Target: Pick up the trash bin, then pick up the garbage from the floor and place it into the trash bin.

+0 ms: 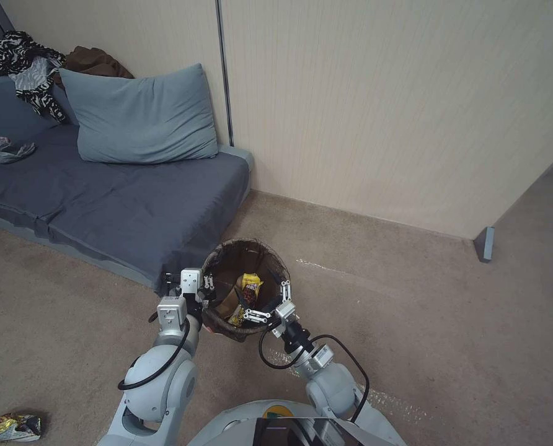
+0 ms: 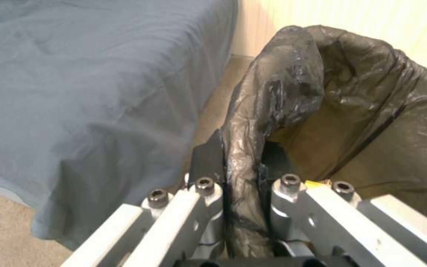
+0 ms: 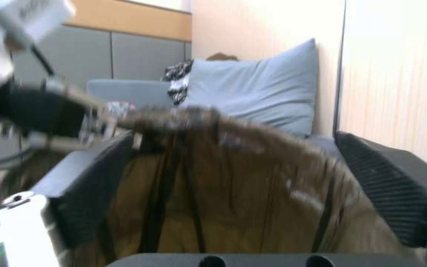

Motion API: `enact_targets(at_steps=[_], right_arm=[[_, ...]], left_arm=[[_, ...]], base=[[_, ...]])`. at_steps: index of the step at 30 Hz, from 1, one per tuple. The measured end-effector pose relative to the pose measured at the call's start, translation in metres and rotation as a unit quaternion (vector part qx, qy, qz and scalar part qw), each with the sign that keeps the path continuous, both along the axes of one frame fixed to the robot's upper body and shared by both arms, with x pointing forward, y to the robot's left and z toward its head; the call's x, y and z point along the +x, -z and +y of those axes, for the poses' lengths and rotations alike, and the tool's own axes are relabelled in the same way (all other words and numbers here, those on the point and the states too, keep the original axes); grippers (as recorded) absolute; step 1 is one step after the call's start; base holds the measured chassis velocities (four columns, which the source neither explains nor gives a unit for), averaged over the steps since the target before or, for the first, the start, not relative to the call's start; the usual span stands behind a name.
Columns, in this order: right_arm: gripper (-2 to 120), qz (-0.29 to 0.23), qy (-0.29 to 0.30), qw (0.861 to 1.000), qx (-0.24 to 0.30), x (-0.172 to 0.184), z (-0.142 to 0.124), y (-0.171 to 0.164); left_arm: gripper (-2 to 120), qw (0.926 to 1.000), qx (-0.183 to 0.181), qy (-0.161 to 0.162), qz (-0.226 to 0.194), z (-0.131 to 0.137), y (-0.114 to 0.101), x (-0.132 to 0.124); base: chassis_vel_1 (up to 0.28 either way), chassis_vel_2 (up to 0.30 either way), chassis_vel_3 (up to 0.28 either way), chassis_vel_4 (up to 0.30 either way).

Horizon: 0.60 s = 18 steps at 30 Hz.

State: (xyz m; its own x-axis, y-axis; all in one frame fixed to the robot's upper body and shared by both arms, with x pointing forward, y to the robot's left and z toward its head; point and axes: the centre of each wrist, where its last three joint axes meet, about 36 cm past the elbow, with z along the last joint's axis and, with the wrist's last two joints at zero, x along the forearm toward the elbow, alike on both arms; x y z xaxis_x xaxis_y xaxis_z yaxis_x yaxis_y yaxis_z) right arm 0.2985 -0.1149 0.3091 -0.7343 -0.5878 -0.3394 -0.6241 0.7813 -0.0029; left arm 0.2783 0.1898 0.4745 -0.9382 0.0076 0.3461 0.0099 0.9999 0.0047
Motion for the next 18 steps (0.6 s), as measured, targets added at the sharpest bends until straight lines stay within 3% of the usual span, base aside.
enact_targets(at_steps=[5,9,13,18], right_arm=[[100,-0.016,0.020,0.999,0.019,-0.003,-0.001,-0.020],[100,-0.043,0.069,0.996,0.044,-0.004,-0.009,-0.056],[100,-0.049,0.156,0.984,0.068,-0.013,-0.022,-0.100],[100,-0.034,0.216,0.974,0.058,-0.027,-0.034,-0.103]], left_arm=[[6,1.0000,-0.001,0.006,0.005,0.000,0.000,-0.004],[6,0.9998,-0.002,0.019,0.009,0.002,0.001,-0.008],[6,0.9994,-0.005,0.032,0.007,0.003,-0.001,-0.013],[6,0.9991,-0.004,0.043,0.004,0.003,-0.004,-0.019]], base=[[0.000,0.000,0.000,0.000],[0.000,0.000,0.000,0.000],[0.000,0.000,0.000,0.000],[0.000,0.000,0.000,0.000]])
